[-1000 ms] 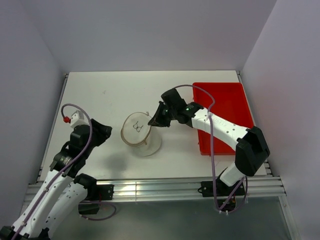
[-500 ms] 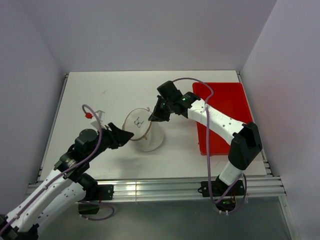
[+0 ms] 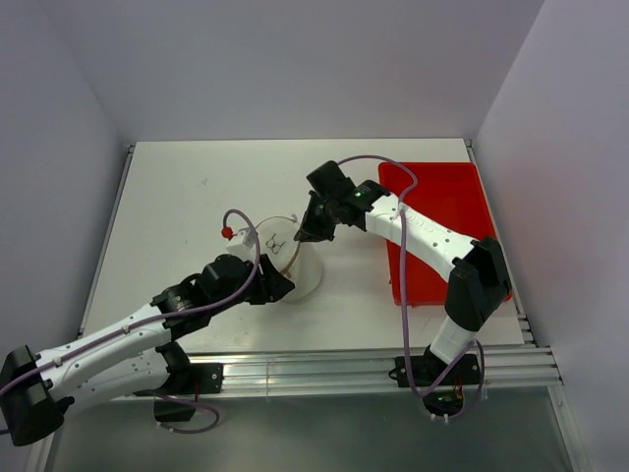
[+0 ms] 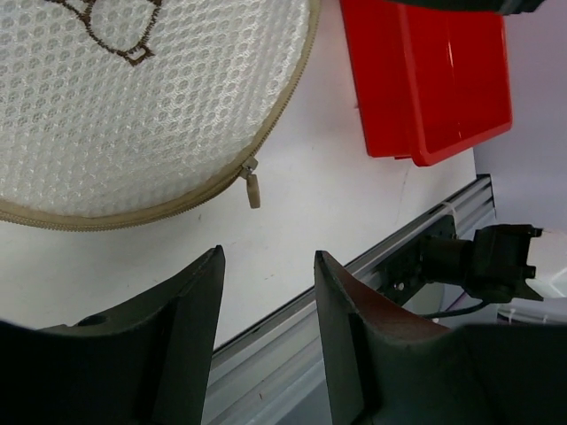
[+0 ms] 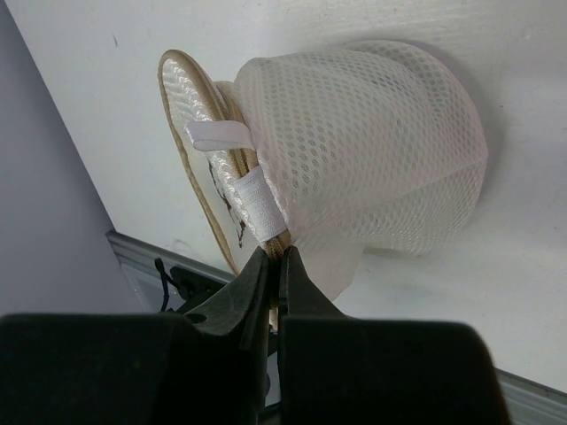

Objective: Place the bra in the laundry bag and zip it closed

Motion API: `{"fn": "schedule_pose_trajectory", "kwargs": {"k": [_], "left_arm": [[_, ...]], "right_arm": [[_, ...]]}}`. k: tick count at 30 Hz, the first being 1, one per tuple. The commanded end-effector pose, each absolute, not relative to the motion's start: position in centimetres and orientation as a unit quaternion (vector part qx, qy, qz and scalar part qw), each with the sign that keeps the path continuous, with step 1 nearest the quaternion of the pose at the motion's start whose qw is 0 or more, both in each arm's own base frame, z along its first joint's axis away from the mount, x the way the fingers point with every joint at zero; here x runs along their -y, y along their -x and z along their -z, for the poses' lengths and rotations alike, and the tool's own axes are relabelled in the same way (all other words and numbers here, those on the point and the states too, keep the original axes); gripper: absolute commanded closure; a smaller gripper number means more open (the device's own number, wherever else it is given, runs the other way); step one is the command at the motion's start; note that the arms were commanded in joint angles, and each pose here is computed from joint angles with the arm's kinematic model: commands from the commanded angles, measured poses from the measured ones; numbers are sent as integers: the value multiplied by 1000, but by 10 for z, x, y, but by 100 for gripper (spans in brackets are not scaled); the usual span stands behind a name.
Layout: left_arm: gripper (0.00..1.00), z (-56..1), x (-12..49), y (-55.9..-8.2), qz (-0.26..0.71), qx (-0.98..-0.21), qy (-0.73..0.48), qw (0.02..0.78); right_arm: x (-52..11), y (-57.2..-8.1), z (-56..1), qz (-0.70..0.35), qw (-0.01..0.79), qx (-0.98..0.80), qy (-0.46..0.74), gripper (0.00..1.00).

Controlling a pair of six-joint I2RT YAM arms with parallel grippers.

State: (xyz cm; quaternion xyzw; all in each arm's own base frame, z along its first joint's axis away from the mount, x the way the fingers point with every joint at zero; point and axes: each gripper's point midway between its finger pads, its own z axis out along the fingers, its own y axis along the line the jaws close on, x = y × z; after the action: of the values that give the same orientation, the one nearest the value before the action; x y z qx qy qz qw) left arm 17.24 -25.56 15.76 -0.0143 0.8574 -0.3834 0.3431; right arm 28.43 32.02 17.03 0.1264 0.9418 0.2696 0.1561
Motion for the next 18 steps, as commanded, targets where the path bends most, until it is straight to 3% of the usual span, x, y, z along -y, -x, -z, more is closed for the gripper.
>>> {"fn": "schedule_pose_trajectory", "kwargs": {"k": [1,18], "left_arm": [[49,-184,263,-185,396,-837,32,376],[49,-178,289,-197,408,-834,22,371]], "right_arm": [[-322,-294,-191,-281,181,-934,-124,100],[-318,-291,-186,-284,184,-932,-127,100]]}}
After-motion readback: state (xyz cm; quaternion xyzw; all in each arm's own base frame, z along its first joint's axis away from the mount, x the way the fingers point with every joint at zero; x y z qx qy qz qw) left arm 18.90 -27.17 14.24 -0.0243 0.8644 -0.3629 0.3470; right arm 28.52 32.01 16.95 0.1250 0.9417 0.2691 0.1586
